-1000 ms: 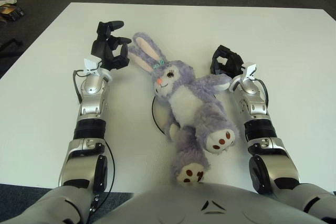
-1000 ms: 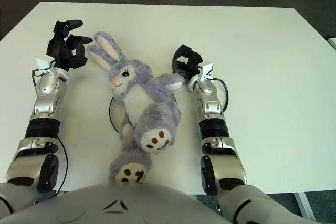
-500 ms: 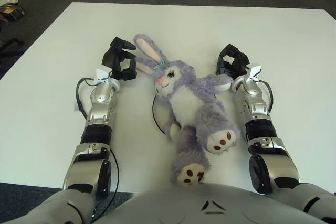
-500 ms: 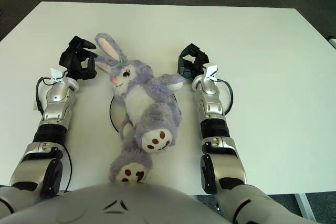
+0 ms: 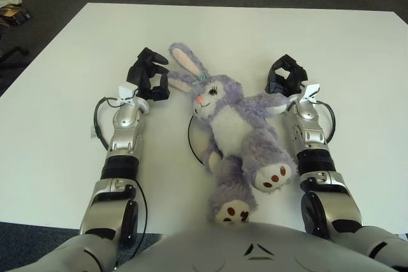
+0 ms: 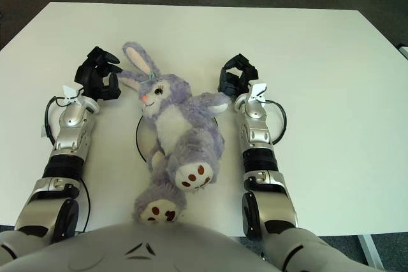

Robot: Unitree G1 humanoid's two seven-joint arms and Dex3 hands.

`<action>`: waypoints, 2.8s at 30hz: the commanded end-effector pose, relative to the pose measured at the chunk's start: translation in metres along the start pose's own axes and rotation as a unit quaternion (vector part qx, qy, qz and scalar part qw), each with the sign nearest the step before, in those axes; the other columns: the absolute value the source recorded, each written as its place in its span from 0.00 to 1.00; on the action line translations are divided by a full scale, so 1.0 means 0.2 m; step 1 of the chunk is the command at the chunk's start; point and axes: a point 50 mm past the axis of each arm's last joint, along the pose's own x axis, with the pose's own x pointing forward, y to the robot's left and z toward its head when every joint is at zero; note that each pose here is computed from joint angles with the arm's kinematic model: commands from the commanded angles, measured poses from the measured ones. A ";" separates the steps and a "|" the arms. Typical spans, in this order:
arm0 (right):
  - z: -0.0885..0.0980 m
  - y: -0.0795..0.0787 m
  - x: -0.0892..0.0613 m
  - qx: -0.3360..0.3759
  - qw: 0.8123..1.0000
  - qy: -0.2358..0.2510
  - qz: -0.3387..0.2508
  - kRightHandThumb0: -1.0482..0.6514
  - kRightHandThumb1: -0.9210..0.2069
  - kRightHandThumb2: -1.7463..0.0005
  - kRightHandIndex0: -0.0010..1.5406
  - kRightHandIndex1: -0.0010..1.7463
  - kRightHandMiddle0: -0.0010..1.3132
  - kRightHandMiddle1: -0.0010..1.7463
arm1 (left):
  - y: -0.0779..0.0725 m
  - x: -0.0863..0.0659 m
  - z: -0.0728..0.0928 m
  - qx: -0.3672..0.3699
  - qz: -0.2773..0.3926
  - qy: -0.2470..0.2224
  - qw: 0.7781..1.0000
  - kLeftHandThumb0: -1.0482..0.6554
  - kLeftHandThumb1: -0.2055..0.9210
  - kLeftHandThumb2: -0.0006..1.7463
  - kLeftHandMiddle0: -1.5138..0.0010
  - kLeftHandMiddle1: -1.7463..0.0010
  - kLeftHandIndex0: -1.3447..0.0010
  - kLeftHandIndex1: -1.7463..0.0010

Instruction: Put the doll into the plate.

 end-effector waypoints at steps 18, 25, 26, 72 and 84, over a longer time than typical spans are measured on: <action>-0.11 -0.09 -0.12 0.033 0.996 -0.021 -0.085 0.33 0.54 0.24 0.69 1.00 0.47 1.00 | -0.08 -0.07 -0.09 -0.038 -0.001 0.045 0.998 0.61 0.45 0.77 0.66 0.00 0.63 0.00; -0.12 -0.11 -0.15 0.041 0.994 -0.029 -0.097 0.33 0.54 0.24 0.67 1.00 0.47 1.00 | -0.09 -0.09 -0.09 -0.045 0.009 0.053 0.998 0.61 0.45 0.77 0.66 0.00 0.63 0.00; -0.12 -0.11 -0.15 0.042 0.994 -0.029 -0.097 0.33 0.54 0.24 0.67 1.00 0.47 1.00 | -0.09 -0.09 -0.09 -0.046 0.011 0.054 0.997 0.61 0.45 0.77 0.66 0.00 0.63 0.00; -0.12 -0.19 -0.20 0.035 0.996 0.014 -0.075 0.32 0.57 0.22 0.71 1.00 0.49 1.00 | -0.08 -0.14 -0.10 -0.077 0.073 0.059 0.993 0.61 0.41 0.80 0.64 0.00 0.61 0.00; -0.11 -0.20 -0.21 0.034 0.997 0.024 -0.064 0.32 0.59 0.20 0.71 1.00 0.51 1.00 | -0.05 -0.15 -0.11 -0.072 0.087 0.063 0.992 0.61 0.41 0.80 0.64 0.00 0.60 0.00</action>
